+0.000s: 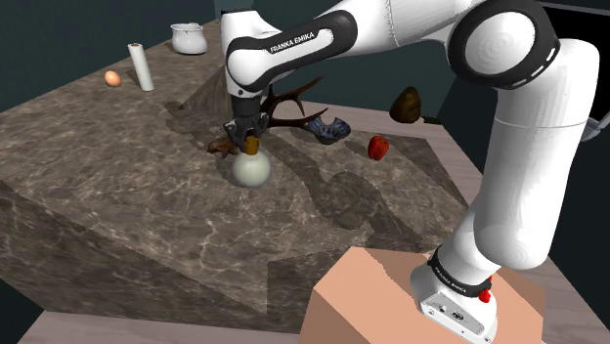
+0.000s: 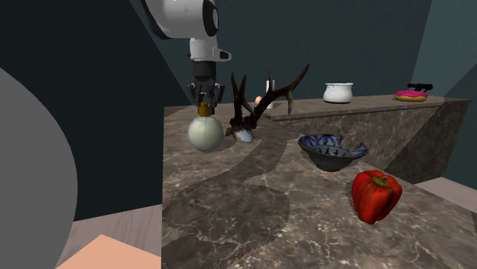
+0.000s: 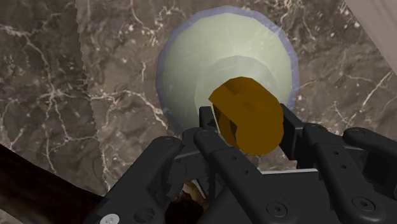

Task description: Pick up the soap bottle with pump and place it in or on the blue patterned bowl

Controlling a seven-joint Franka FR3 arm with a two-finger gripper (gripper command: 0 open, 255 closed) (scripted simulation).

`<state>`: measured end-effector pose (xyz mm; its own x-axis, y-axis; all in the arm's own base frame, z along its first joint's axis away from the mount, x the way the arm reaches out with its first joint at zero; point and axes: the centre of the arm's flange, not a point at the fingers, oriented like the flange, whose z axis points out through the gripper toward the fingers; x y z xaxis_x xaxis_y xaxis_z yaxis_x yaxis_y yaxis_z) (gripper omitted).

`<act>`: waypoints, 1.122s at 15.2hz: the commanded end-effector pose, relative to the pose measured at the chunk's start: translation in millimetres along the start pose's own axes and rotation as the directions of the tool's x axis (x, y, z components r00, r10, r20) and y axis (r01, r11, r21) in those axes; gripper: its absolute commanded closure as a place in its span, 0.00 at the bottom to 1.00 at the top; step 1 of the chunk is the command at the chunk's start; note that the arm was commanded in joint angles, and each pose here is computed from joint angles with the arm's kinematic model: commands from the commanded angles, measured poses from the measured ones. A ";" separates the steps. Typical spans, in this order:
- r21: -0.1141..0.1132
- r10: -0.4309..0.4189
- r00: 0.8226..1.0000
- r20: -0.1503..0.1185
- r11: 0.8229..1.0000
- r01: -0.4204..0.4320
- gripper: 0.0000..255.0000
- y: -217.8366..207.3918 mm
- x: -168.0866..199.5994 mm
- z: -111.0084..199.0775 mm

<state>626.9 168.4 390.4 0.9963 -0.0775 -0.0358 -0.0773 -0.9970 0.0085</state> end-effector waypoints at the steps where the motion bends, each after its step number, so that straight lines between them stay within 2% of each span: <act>1: 0.000 0.000 1.000 -0.001 1.000 0.000 1.00 0.9 0.3 -9.5; 17: 0.000 0.000 1.000 -0.001 1.000 0.000 1.00 1.6 -2.7 -94.0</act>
<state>626.6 167.2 478.7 0.9964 -0.0773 -0.0355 -0.0771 -0.9970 0.0084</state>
